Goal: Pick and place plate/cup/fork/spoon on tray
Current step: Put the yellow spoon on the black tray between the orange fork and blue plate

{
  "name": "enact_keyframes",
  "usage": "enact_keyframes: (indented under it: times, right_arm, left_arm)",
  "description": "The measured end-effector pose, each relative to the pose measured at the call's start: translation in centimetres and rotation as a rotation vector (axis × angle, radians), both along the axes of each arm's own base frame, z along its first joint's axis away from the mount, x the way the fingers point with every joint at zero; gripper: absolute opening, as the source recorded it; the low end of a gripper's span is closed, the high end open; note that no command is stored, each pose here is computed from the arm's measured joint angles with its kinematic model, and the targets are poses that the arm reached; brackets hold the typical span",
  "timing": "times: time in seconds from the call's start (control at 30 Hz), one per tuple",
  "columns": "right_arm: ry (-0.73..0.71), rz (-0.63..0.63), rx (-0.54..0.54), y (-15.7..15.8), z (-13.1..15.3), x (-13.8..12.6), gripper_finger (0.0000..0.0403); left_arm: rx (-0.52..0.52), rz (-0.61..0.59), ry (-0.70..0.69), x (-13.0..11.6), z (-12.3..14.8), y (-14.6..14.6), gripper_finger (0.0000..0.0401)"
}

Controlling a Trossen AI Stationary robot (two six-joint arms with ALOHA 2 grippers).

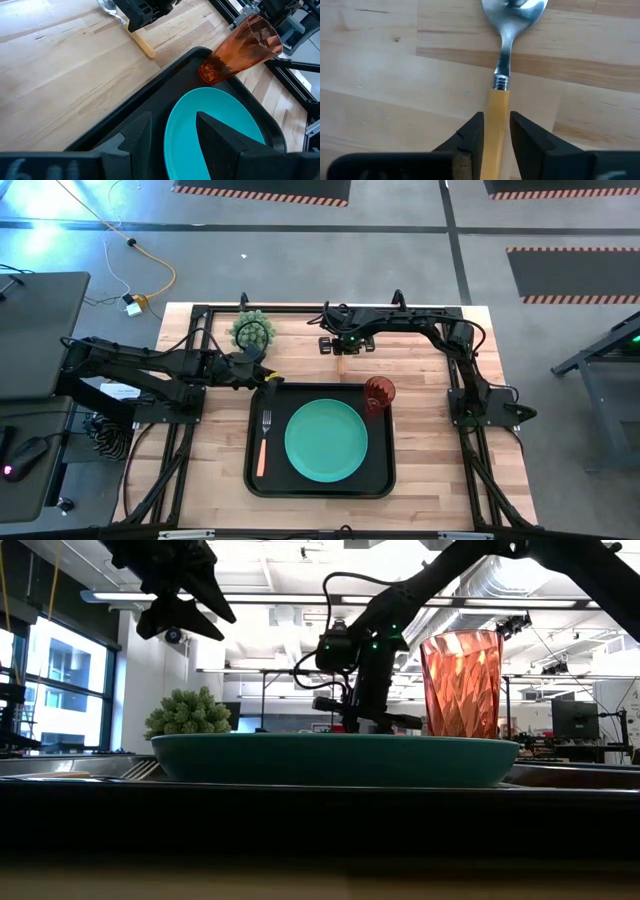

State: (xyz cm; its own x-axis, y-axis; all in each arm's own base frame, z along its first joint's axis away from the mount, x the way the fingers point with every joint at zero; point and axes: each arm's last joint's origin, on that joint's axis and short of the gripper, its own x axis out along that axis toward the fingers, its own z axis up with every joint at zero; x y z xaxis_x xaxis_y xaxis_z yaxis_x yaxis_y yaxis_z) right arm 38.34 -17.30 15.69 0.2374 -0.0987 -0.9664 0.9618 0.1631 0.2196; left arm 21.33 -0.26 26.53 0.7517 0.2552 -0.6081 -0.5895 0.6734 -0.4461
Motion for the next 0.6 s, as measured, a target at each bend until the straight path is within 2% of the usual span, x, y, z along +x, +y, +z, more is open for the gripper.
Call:
enact_keyframes:
  times: [0.33,0.47,0.6]
  right_arm:
    - [-0.012,0.01,0.016,-0.1,0.8,0.3,0.0083]
    - [-0.016,0.055,0.002,-0.4,2.7,0.8,0.0083]
    - [-0.011,0.095,-0.034,-0.7,5.8,1.2,0.0083]
  left_arm:
    - [0.0,0.0,0.0,0.0,0.0,0.0,0.0147]
    - [0.0,0.0,-0.002,0.0,0.0,0.0,0.0147]
    - [0.028,-0.016,0.002,0.0,0.0,0.0,0.0147]
